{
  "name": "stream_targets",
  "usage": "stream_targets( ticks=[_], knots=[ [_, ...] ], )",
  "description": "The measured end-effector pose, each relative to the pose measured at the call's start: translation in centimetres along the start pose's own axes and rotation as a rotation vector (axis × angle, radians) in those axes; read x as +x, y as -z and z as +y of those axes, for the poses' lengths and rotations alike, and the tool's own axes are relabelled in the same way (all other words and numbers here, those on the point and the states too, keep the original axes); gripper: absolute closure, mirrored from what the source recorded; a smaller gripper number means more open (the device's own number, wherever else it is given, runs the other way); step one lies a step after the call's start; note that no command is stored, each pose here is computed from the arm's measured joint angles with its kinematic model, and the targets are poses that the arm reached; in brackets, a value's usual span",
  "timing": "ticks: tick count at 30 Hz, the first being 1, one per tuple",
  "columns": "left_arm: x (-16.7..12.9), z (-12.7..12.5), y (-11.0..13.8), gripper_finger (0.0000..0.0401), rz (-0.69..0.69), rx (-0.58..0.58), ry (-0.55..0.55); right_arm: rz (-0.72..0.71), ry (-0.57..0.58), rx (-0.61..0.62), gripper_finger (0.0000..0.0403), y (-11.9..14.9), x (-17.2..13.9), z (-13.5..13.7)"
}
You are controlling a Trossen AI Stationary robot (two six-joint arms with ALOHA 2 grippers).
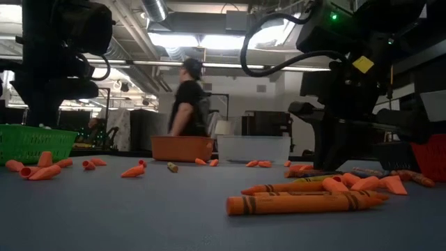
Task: Sort crayons
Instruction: Put the light orange crayon into the red bin
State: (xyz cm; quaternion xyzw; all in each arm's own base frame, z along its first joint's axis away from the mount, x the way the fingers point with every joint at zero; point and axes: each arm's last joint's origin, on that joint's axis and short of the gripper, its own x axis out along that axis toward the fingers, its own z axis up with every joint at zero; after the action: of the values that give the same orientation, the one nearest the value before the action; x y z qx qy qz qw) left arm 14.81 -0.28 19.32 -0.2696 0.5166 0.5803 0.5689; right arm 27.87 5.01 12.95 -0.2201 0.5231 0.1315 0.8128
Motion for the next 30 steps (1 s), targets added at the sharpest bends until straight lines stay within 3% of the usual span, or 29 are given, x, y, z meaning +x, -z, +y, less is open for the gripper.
stream_targets(
  ticks=[6, 13, 18, 30],
  knots=[
    [0.0, -0.4, -0.2, 0.0325, -0.061, -0.014, 0.031, -0.004, -0.009, 0.011, 0.0395, 0.0, 0.0, -0.1],
    [-0.1, -1.4, -0.4, 0.0325, -0.105, -0.028, 0.126, -0.002, -0.011, 0.026, 0.0376, 0.0, 0.0, -0.1],
    [-0.2, -2.1, -0.5, 0.0325, -0.116, -0.053, 0.195, 0.017, -0.017, 0.058, 0.0385, -0.7, -0.4, -0.4],
    [-1.8, -5.4, -1.3, 0.0325, -0.254, 0.039, 0.525, 0.117, 0.021, 0.071, 0.0388, -3.4, -3.4, -1.9]
  ],
)
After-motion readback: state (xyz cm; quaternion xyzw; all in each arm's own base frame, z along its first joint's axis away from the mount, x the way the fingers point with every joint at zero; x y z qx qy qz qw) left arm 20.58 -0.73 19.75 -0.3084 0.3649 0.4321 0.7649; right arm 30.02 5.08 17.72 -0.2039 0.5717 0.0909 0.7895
